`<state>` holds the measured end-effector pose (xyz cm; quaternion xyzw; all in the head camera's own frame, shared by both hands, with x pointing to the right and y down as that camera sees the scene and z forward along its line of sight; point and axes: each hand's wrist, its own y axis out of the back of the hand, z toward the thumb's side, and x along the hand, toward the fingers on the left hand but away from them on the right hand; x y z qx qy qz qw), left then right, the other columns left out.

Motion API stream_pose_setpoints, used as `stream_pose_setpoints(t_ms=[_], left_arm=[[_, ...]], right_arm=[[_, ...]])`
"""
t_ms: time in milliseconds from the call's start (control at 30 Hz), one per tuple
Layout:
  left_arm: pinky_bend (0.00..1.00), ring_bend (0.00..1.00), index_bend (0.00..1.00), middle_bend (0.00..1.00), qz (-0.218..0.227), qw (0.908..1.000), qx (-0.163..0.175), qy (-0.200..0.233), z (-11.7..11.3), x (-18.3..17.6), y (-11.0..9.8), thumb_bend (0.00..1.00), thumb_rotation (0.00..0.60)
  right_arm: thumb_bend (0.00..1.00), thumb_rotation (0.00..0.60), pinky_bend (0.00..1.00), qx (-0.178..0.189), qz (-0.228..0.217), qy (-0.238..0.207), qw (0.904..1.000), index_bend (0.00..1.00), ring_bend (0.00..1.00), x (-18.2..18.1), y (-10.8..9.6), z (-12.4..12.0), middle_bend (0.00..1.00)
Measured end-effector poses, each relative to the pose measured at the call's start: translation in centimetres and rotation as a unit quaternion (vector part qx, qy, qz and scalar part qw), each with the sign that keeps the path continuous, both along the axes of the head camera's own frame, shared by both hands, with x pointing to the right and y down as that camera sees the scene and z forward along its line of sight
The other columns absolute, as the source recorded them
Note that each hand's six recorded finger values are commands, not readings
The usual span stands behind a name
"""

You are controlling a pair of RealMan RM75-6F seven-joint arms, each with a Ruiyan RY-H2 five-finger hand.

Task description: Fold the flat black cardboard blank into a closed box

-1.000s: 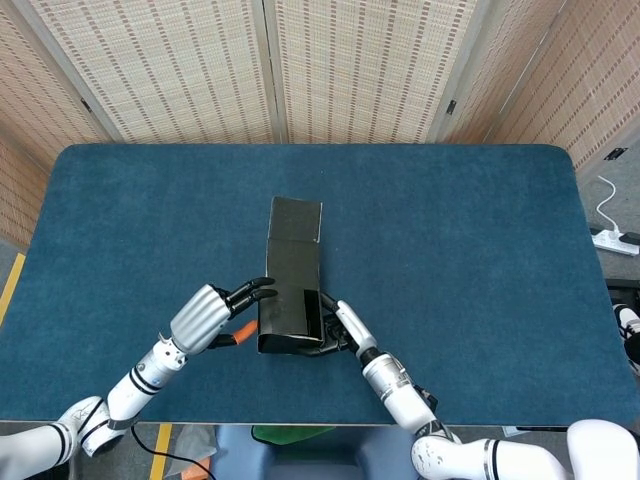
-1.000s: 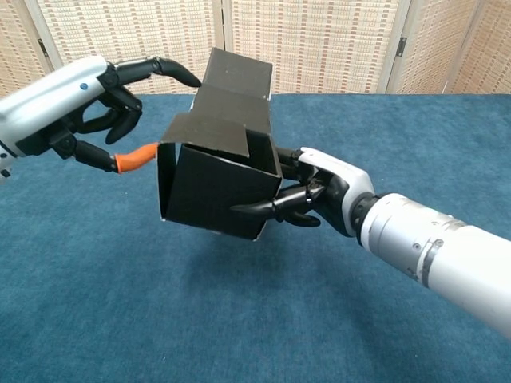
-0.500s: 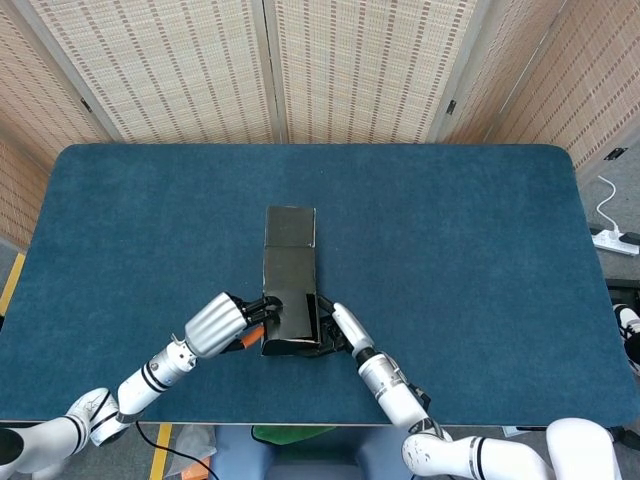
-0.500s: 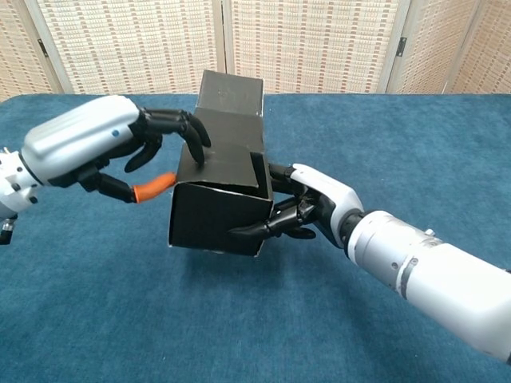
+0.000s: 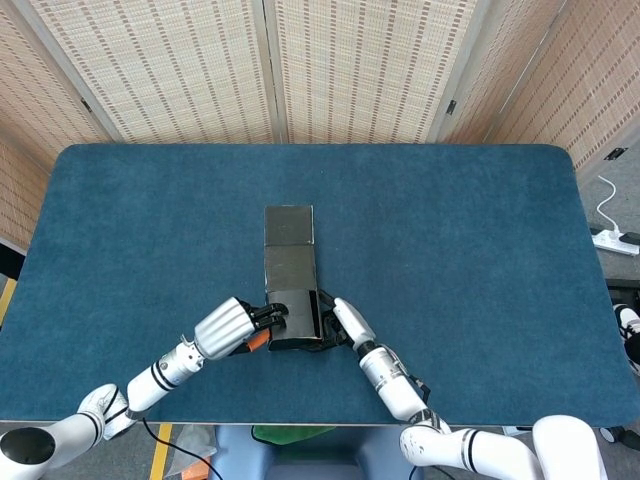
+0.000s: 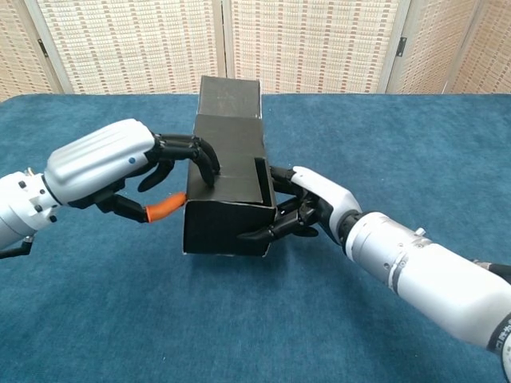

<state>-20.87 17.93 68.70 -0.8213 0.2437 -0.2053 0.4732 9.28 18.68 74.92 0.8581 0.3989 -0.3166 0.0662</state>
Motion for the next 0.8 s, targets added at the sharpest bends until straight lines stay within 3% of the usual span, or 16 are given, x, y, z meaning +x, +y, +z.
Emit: stream_pose_setpoints(t_ms=[300,800], left_arm=[[0.94,0.78,0.43,0.41,0.029,0.999,0.003,-0.035,1.5,0.2,0.3,0.4,0.6],[0.91,0.76,0.42,0.4,0.053,0.9959,-0.003,-0.074,2.6,-0.3,0.7,0.4,0.6]], right_arm=[[0.13,0.6,1.0,0.018,-0.022,0.019,0.9994,0.59,0.73,0.3,-0.3,1.2,0.62],[0.13,0.6,1.0,0.018,-0.033,0.029,0.9989,0.59,0.73,0.7,0.0,2.6,0.62]])
